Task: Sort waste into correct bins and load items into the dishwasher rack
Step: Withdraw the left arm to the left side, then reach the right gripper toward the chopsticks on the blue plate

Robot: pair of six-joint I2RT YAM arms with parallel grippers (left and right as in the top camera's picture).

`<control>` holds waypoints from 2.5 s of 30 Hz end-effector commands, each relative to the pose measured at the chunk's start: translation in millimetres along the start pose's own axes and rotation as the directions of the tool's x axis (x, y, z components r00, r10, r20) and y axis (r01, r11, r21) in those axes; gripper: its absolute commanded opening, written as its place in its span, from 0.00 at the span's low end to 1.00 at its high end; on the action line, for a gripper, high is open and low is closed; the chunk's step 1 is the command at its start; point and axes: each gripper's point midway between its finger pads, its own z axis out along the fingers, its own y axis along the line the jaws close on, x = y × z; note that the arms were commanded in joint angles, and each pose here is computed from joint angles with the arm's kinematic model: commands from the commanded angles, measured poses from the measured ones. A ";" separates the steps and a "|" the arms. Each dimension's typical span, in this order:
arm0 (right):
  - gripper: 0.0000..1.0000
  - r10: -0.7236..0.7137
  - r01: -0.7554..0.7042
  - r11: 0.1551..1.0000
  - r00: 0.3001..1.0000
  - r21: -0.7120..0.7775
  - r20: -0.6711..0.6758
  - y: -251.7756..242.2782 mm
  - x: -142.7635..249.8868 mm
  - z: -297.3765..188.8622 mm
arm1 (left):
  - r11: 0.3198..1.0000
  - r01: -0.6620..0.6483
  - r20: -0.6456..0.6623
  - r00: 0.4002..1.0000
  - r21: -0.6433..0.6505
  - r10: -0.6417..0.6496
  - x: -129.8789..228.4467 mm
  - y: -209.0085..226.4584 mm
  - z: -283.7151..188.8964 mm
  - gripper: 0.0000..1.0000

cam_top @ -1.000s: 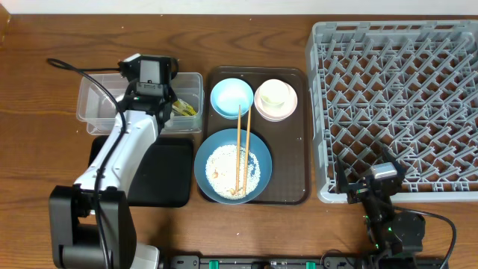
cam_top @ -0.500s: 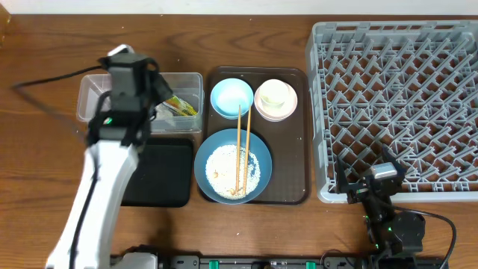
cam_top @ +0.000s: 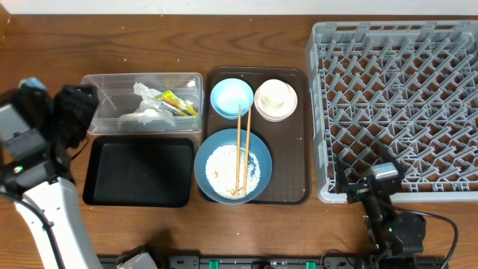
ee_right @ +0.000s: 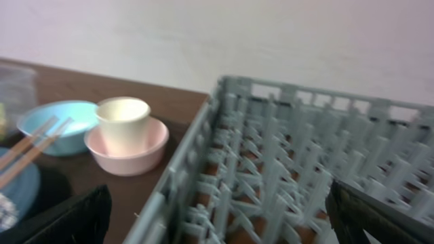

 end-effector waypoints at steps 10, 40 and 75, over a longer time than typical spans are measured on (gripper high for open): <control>0.99 0.321 -0.321 0.934 0.947 -0.160 -0.026 24.0 -72.2 -5.0 | 0.997 0.064 -0.072 0.996 0.049 -0.061 7.9 -2.3 -5.8 0.85; 0.13 -0.003 -0.655 0.704 0.382 -0.273 -0.924 299.9 19.4 127.0 | 0.997 0.064 -0.073 0.996 0.049 -0.060 7.9 -2.4 -5.7 0.90; 0.26 0.022 -0.056 0.998 0.508 -0.007 -0.861 262.4 90.8 117.3 | 0.997 0.064 -0.073 0.996 0.049 -0.060 7.9 -2.4 -5.7 0.91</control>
